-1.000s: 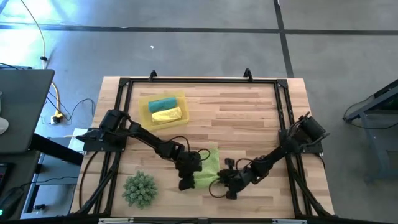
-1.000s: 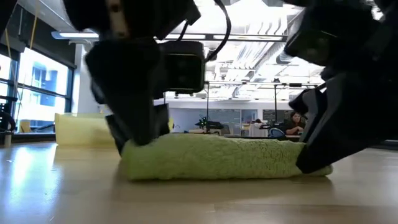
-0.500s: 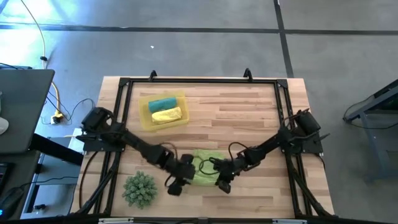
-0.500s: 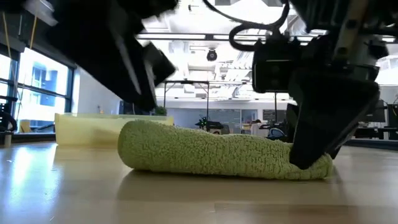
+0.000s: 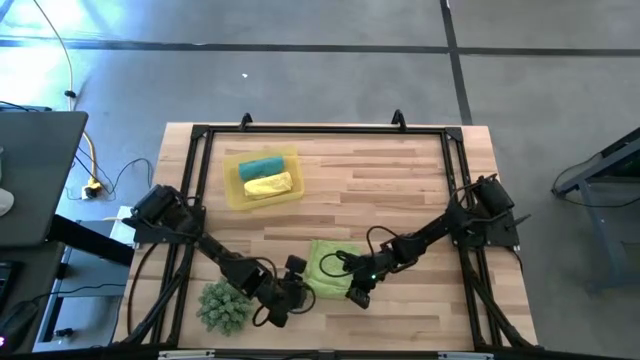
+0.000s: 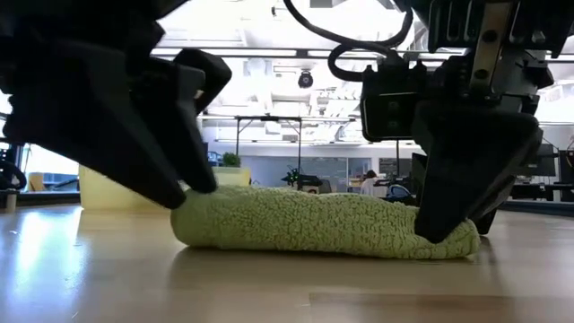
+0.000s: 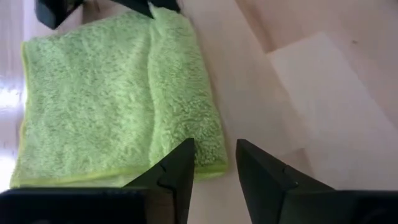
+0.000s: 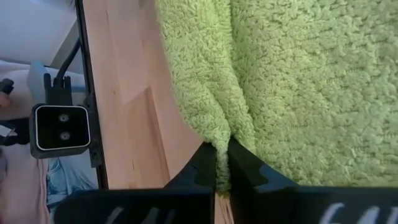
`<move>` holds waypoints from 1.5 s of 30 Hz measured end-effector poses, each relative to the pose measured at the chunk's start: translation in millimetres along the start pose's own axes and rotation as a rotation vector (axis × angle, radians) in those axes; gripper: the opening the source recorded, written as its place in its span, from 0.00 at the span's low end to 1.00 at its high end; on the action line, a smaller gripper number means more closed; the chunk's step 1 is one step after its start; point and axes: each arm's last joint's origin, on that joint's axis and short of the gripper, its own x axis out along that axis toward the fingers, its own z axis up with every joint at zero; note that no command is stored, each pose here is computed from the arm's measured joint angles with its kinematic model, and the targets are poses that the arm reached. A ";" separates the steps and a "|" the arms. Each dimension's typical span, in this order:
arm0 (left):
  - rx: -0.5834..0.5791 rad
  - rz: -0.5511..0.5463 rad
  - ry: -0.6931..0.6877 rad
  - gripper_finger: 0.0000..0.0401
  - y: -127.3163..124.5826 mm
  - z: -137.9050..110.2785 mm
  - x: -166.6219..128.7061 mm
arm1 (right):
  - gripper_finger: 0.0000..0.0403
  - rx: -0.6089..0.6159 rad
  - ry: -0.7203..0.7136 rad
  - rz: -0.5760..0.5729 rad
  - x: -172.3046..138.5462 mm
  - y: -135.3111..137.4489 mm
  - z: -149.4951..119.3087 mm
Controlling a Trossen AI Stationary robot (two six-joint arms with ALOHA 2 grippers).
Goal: Roll microfiber towels into tight, uniform cylinder then place into a basket
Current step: Roll the green microfiber towel
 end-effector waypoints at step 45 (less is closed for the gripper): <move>-0.952 -0.583 0.310 0.01 94.0 -26.1 53.9 | 0.29 -1.124 -0.408 -0.303 -38.0 76.9 -59.9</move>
